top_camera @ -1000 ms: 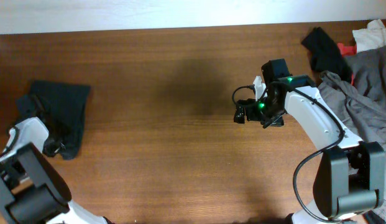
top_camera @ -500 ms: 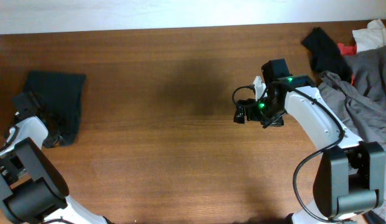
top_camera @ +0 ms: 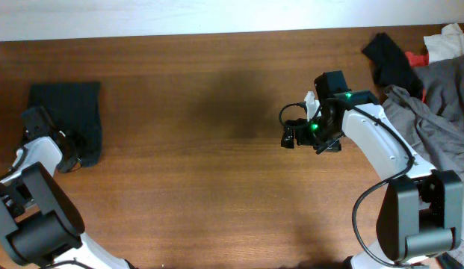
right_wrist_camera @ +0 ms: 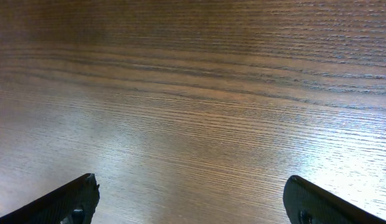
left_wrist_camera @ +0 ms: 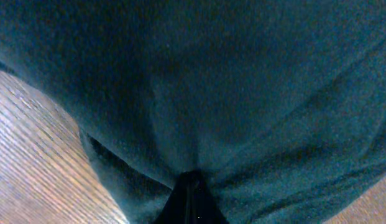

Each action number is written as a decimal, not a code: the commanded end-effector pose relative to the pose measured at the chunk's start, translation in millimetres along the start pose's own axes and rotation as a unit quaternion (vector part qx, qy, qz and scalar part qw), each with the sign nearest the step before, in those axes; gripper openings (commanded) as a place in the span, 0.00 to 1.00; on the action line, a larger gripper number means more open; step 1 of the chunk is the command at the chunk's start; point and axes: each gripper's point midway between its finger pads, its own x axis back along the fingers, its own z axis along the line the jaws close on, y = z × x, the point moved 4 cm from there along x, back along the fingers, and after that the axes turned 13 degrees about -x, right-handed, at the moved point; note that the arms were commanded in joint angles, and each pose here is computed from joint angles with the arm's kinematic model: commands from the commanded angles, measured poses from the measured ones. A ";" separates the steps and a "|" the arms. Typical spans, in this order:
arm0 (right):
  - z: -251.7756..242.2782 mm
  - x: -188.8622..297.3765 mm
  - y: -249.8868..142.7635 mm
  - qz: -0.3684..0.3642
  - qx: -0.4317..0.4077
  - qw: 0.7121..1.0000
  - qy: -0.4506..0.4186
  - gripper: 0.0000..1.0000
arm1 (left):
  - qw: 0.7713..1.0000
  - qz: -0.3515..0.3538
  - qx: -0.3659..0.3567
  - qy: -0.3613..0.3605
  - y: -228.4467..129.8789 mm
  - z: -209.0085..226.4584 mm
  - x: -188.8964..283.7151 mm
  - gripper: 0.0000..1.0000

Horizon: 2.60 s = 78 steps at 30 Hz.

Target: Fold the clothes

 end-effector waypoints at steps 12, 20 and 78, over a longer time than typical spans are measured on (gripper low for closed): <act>1.6 9.4 4.4 -0.018 0.006 1.000 0.001 0.99 | 0.994 -0.101 -0.008 -0.048 43.2 -22.3 89.6 0.00; 1.6 9.4 4.4 -0.018 0.006 1.000 0.001 0.99 | 0.992 -0.112 -0.011 -0.054 45.1 -25.2 100.4 0.00; 1.6 9.4 4.4 -0.018 0.006 1.000 0.001 0.99 | 0.995 -0.060 -0.081 0.022 21.8 -42.0 58.6 0.00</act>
